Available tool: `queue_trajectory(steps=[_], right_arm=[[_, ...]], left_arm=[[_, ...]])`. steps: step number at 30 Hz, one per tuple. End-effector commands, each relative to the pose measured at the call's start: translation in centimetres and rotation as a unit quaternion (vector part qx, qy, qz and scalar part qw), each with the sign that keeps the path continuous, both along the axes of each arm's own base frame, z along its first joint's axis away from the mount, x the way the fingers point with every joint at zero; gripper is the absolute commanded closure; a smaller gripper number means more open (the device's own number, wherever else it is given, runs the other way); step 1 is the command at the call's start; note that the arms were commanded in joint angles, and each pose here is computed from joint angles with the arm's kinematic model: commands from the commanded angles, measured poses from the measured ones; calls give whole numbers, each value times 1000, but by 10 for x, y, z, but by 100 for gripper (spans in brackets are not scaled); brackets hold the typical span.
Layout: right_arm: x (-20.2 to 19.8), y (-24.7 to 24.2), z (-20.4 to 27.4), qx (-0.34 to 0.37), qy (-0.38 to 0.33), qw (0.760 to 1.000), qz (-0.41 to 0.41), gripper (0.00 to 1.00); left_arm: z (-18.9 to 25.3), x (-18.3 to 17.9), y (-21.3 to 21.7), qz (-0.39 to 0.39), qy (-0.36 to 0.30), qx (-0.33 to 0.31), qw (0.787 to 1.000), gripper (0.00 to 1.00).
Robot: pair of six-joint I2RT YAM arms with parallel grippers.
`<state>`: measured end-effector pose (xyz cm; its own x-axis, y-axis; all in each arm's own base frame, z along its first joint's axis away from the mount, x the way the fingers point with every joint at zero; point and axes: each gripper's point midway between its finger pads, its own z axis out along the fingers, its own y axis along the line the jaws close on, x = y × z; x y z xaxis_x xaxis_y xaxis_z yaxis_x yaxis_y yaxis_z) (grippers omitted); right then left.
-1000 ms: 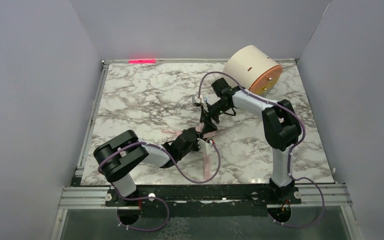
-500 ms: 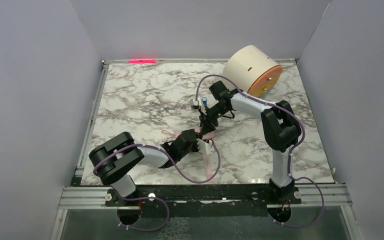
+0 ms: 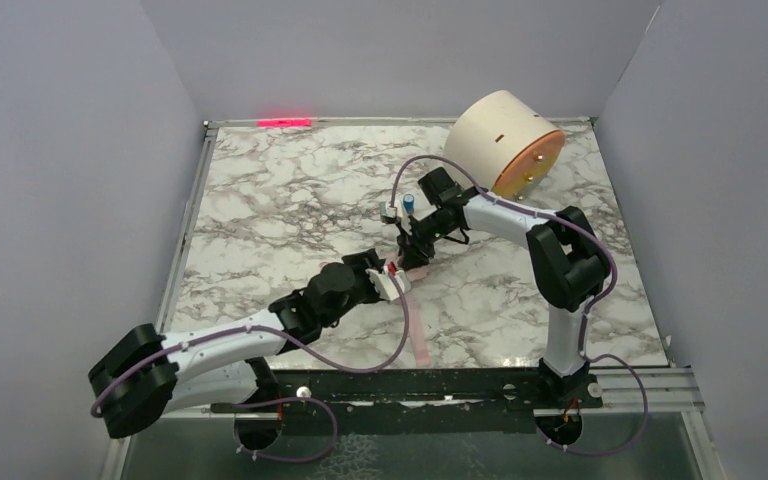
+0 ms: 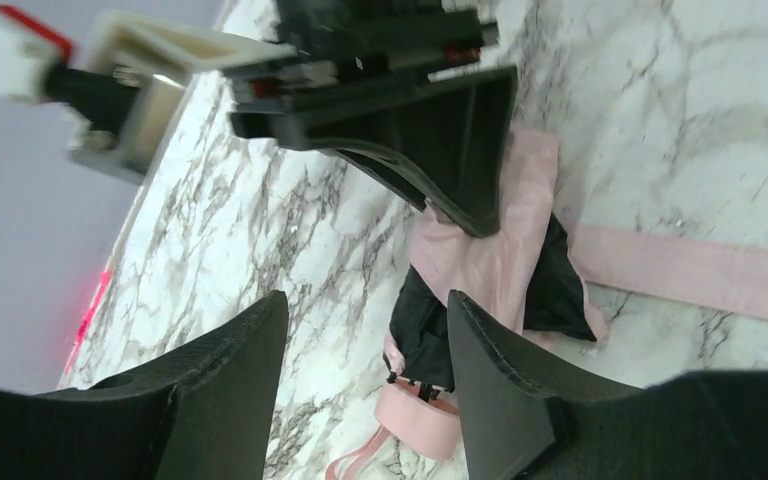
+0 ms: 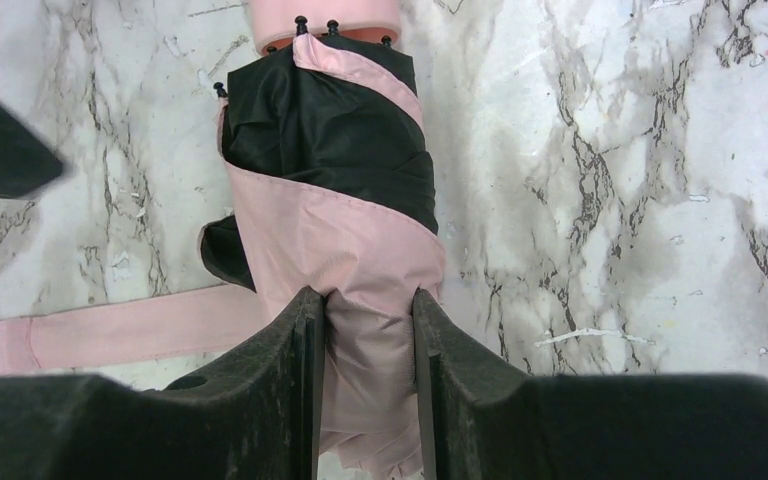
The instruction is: Put away the umbrella
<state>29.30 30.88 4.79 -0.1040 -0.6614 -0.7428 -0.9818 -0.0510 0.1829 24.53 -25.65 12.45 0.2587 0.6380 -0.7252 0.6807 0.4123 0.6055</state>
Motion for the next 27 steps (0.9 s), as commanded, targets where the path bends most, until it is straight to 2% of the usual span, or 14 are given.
queue_trajectory(steps=[1, 5, 11, 17, 20, 22, 27], right_arm=[[29, -51, -64, -145, -83, 985, -43, 73], [26, -53, -67, -164, -121, 978, -42, 74], [12, -52, -70, -193, -181, 963, -40, 74], [-10, -62, -76, -220, -241, 944, -43, 74], [-22, -64, -78, -221, -246, 943, -43, 74], [-26, -65, -78, -217, -248, 943, -46, 74], [-28, -69, -79, -220, -262, 938, -48, 74]], left_arm=[[15, -20, 15, 22, 55, -68, 996, 38], [46, -9, 48, 140, 63, -150, 977, 23], [63, 12, 61, 189, 104, -197, 956, 20], [60, 44, 68, 198, 140, -206, 948, 20], [59, 53, 68, 190, 134, -197, 952, 19], [61, 58, 73, 208, 126, -208, 947, 19], [56, 61, 69, 195, 147, -206, 947, 17]])
